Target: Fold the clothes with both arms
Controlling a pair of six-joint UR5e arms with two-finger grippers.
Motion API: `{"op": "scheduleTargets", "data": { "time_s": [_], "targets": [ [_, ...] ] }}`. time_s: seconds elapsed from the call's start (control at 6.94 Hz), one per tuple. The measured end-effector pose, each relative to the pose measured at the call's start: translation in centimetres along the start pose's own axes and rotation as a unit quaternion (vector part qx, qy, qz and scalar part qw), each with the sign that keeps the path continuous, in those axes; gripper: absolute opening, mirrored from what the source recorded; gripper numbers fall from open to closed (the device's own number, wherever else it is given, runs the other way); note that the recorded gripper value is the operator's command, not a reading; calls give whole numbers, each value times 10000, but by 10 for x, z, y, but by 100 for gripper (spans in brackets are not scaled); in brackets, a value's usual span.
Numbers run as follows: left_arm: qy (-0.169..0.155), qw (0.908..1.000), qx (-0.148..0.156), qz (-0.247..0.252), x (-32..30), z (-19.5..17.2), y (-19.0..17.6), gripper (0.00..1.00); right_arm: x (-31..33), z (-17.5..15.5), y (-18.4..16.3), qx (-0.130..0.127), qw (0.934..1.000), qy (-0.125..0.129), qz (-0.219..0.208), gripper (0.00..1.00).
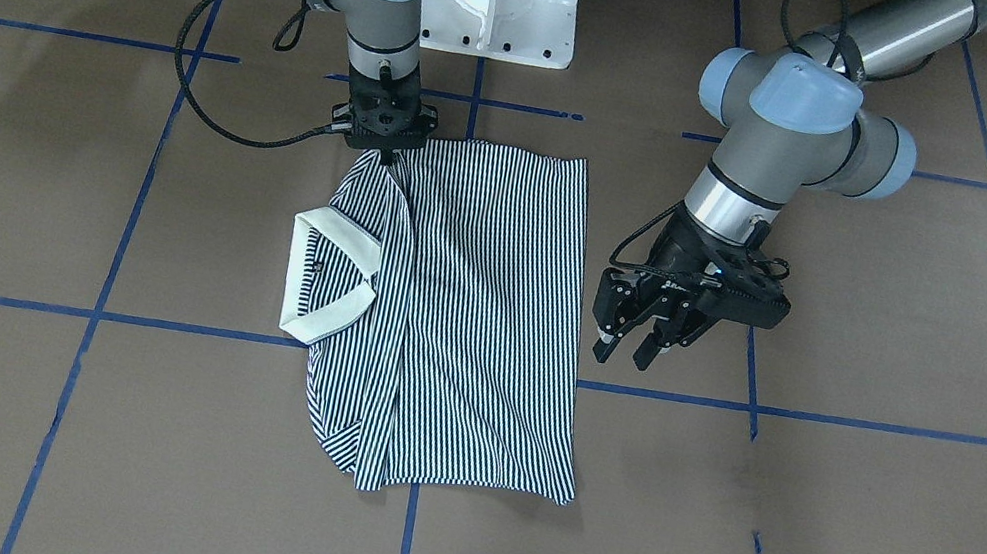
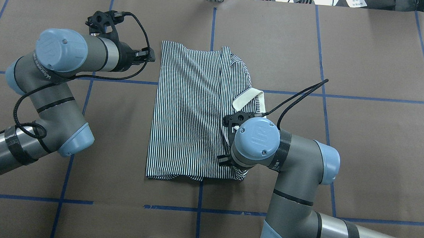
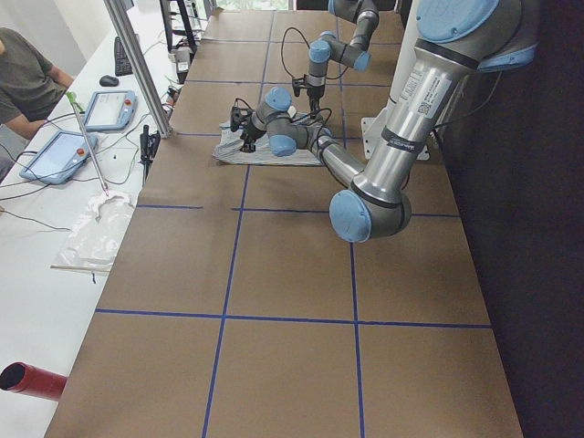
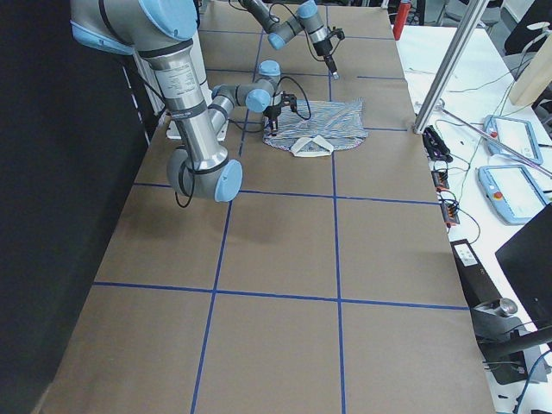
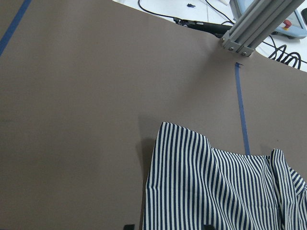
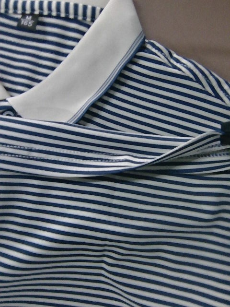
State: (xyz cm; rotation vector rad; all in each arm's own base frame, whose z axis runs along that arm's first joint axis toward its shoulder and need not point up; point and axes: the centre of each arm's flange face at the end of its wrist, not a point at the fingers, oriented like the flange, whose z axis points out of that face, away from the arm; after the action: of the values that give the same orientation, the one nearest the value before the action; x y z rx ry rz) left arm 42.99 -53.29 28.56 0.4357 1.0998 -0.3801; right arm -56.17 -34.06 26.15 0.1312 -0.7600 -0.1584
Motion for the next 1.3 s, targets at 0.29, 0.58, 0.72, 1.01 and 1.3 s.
{"op": "scheduleTargets", "data": {
  "time_s": [0.29, 0.58, 0.72, 1.01, 1.3],
  "targets": [
    [-4, 10000, -3, -20, 0, 0, 0, 57, 14, 0, 6, -7, 10000, 32, 9, 0],
    [4, 10000, -1, -27, 1, 0, 0, 57, 32, 1, 25, -50, 9999, 93, 7, 56],
    [6, 10000, 1, -28, 1, 0, 0, 57, 31, 3, 34, -54, 9999, 129, -13, 74],
    [5, 10000, 5, -43, 1, 0, 0, 57, 27, 4, 38, -106, 9997, 232, 6, 100],
    [4, 10000, 6, -69, 1, 0, 0, 57, 37, -5, 16, 9, 9995, 290, 139, 100]
  ]
}}
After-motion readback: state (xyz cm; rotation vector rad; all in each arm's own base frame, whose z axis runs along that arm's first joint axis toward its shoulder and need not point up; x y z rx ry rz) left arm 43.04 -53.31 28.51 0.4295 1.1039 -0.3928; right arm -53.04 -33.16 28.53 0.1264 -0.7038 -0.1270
